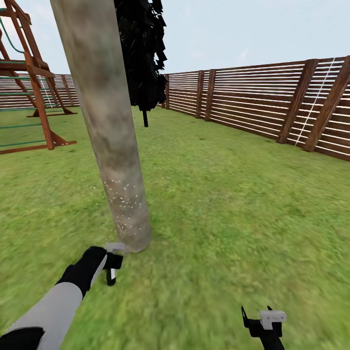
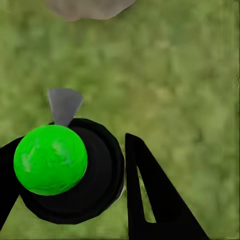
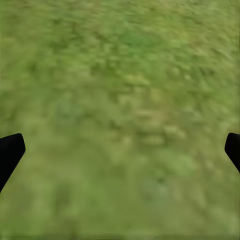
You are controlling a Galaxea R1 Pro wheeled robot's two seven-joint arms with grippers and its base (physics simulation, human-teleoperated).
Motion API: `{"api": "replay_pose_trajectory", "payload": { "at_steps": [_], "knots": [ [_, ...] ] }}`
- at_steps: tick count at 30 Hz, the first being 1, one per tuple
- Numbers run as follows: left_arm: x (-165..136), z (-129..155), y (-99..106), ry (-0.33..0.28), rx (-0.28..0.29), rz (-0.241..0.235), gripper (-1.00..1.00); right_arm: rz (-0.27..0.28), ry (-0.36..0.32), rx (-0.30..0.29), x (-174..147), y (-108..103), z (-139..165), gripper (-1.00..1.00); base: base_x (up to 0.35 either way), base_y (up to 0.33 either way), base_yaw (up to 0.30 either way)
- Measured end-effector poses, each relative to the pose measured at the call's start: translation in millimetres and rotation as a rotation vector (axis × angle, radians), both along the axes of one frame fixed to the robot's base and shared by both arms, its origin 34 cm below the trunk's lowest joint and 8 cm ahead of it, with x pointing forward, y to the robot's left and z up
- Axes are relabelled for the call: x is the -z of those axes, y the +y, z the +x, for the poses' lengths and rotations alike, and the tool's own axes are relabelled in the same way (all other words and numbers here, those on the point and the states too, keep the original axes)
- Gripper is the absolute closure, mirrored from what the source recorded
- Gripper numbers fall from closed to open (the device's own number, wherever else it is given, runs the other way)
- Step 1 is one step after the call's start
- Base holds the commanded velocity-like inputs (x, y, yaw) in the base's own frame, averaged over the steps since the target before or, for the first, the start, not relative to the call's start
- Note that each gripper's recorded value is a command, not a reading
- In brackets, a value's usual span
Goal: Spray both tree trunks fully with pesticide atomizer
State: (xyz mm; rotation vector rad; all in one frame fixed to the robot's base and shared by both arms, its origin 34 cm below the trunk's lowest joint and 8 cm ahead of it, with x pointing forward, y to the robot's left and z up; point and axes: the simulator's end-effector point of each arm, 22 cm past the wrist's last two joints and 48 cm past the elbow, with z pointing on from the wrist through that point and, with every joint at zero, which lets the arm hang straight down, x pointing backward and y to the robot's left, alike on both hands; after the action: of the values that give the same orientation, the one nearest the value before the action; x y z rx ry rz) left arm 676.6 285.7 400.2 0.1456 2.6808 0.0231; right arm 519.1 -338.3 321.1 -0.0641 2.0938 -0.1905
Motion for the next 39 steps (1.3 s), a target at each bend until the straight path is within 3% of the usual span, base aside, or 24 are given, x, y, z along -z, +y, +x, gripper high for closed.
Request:
{"api": "replay_pose_trajectory", "payload": {
  "at_steps": [2, 3, 5, 8, 11, 16, 17, 19, 21, 26, 39],
  "knots": [
    [11, -9, -2, 0.021, -0.026, 0.045, 1.00, 0.000, 0.000, 0.000, 0, 0, 0, -1.00, 0.000, 0.000, 0.000],
    [15, -12, -2, 0.030, -0.050, 0.032, 1.00, 0.000, 0.000, 0.000, 0, 0, 0, -1.00, 0.000, 0.000, 0.000],
    [33, -31, -3, 0.060, -0.133, -0.049, 1.00, 0.000, 0.000, -0.001, 0, 0, 0, -1.00, 0.000, 0.000, 0.000],
    [43, -37, 15, 0.020, -0.182, -0.065, 1.00, 0.001, 0.000, -0.001, 0, 0, 0, -1.00, 0.113, -0.078, 0.000],
    [57, -53, 15, 0.057, -0.192, -0.068, 1.00, 0.001, 0.000, -0.001, 0, 0, 0, -1.00, 0.182, -0.204, 0.000],
    [59, -55, 11, 0.061, -0.188, -0.070, 1.00, 0.001, 0.000, -0.001, 0, 0, 0, -1.00, 0.138, -0.246, 0.042],
    [59, -55, 13, 0.061, -0.192, -0.057, 1.00, 0.000, 0.000, -0.001, 0, 0, 0, -1.00, 0.096, -0.266, 0.198],
    [59, -57, 28, 0.061, -0.225, 0.012, 1.00, 0.000, 0.000, -0.001, 0, 0, 0, -1.00, 0.093, -0.267, 0.248],
    [59, -58, 34, 0.063, -0.244, 0.035, 1.00, 0.000, 0.000, -0.001, 0, 0, 0, -1.00, 0.092, -0.267, 0.271],
    [58, -58, 34, 0.059, -0.248, 0.040, 1.00, 0.001, 0.000, -0.002, 0, 0, 0, -1.00, 0.050, -0.270, 0.269],
    [58, -57, 26, 0.058, -0.243, 0.031, 1.00, 0.002, 0.000, -0.003, 0, 2, 0, -1.00, 0.037, -0.274, 0.042]
  ]
}}
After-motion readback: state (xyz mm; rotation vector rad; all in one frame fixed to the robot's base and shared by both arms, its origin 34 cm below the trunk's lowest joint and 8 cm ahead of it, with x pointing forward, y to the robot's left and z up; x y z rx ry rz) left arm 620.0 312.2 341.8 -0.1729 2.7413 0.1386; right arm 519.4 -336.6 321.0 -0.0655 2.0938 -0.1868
